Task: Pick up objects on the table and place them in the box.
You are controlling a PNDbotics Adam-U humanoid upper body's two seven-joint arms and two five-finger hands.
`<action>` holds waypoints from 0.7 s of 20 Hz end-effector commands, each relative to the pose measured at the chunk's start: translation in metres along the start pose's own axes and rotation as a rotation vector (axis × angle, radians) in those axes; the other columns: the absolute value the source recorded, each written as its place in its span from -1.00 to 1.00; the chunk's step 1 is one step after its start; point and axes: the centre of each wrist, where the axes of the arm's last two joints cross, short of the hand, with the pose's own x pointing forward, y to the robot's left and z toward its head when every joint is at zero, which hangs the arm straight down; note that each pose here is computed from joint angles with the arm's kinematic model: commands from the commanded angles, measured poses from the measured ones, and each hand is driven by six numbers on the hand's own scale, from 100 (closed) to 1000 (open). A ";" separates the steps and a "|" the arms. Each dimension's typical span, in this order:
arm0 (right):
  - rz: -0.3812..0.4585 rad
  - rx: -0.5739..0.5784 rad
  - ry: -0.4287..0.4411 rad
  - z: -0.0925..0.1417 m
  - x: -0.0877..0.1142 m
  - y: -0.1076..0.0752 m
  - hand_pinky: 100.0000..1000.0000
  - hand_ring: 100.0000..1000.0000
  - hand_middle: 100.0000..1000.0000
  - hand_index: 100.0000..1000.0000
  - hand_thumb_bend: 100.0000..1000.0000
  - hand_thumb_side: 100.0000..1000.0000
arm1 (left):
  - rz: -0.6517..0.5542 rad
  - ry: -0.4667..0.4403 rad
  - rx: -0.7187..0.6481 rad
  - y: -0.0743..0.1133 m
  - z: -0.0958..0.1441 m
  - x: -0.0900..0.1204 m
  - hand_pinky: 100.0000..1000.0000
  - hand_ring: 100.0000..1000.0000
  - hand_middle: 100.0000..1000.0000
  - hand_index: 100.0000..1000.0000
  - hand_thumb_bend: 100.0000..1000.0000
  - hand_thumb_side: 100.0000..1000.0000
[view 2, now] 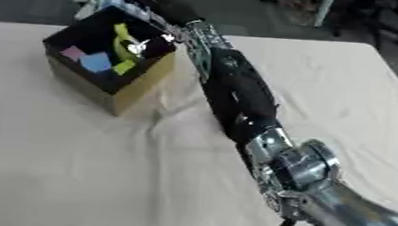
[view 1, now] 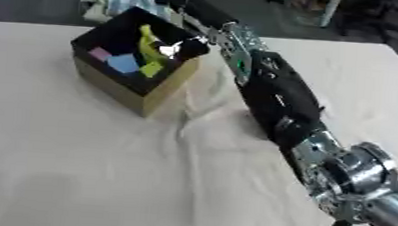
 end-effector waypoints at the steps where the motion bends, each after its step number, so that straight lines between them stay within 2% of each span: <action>1: 0.076 -0.040 -0.076 0.010 -0.017 -0.038 0.72 0.89 1.00 1.00 -0.50 0.04 | -0.027 -0.022 0.026 0.009 -0.002 0.007 0.62 0.45 0.34 0.66 -1.00 0.26; 4: 0.089 -0.013 -0.176 0.033 -0.035 -0.049 0.69 0.86 1.00 1.00 -0.55 0.00 | -0.041 -0.019 0.046 0.014 -0.001 0.007 0.62 0.45 0.34 0.66 -1.00 0.26; 9: 0.098 0.039 -0.314 0.080 -0.054 -0.064 0.68 0.84 0.99 1.00 -0.58 0.07 | -0.059 -0.017 0.066 0.020 0.000 0.007 0.62 0.45 0.34 0.66 -1.00 0.26; 12: 0.092 0.129 -0.364 0.105 -0.056 -0.062 0.67 0.84 0.98 1.00 -0.61 0.15 | -0.065 -0.018 0.073 0.021 0.000 0.008 0.62 0.45 0.34 0.66 -1.00 0.26; 14: 0.085 0.228 -0.374 0.120 -0.056 -0.055 0.68 0.86 0.98 1.00 -0.62 0.20 | -0.067 -0.020 0.072 0.021 -0.001 0.008 0.62 0.45 0.34 0.66 -1.00 0.26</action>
